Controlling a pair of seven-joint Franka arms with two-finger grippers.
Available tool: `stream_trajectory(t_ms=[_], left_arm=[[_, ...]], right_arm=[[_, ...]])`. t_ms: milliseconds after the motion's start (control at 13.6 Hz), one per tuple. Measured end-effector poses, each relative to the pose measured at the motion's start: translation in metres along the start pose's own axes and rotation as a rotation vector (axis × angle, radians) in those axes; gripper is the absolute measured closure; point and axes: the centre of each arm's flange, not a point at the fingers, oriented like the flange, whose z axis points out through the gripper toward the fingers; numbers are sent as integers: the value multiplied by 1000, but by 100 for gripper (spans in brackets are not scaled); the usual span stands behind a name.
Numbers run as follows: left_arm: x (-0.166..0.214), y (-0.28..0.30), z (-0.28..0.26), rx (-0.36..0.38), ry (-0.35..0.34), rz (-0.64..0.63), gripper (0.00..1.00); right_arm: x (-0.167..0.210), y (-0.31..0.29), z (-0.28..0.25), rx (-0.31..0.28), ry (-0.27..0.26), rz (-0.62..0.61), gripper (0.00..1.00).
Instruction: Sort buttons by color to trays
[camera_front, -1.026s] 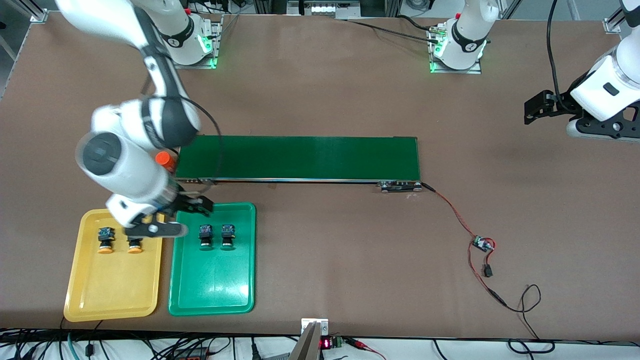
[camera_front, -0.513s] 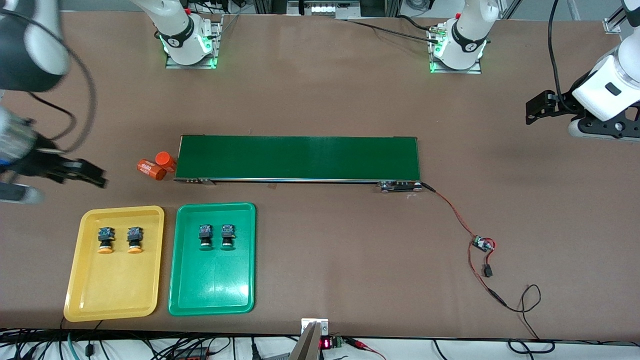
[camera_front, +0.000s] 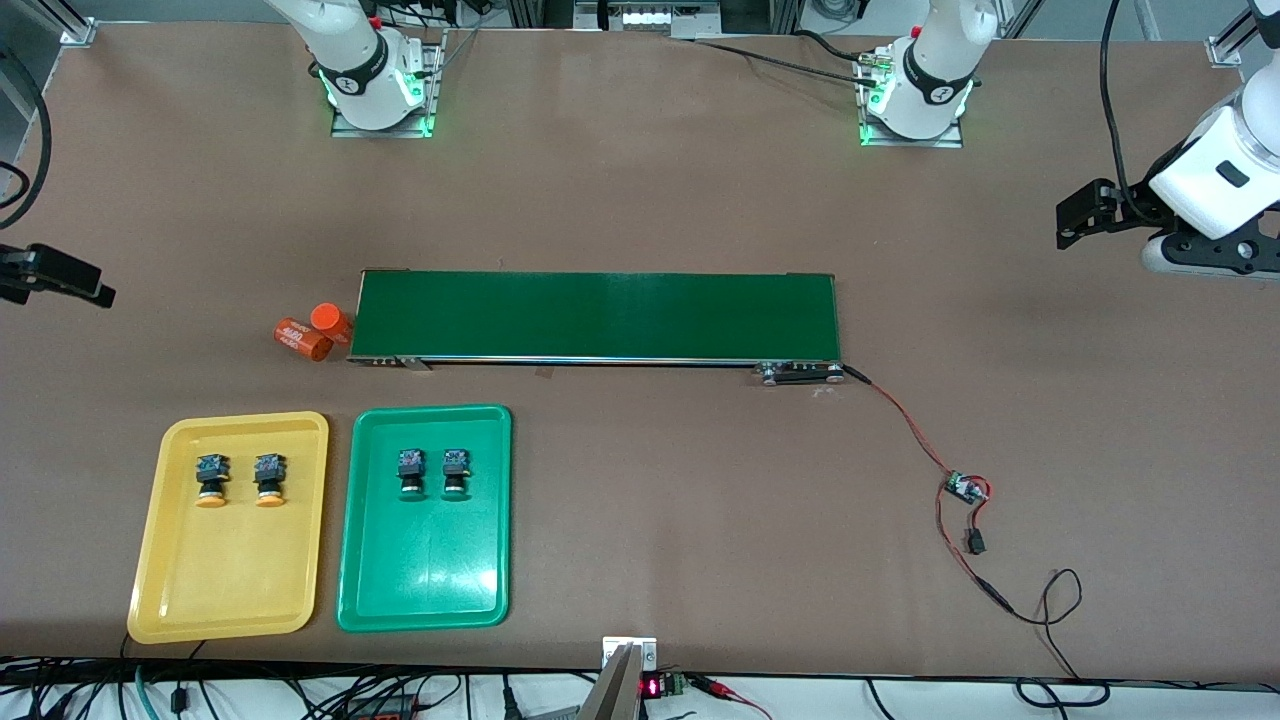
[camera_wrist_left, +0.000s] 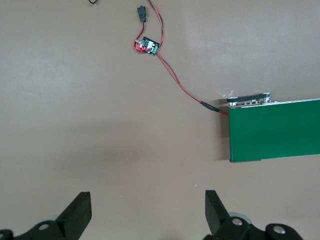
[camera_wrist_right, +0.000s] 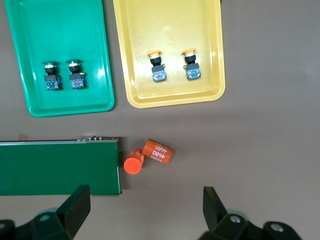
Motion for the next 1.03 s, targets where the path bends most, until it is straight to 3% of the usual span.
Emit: stream_trajectory(t_ms=[660,1026], left_arm=[[0,11,-1,2,3,20,0],[0,9,-1,1,2,17,0]], right_arm=[[-7,-23,-6,-27,6,-19,0],[-35,-14,-8,-18,17,-15,0]])
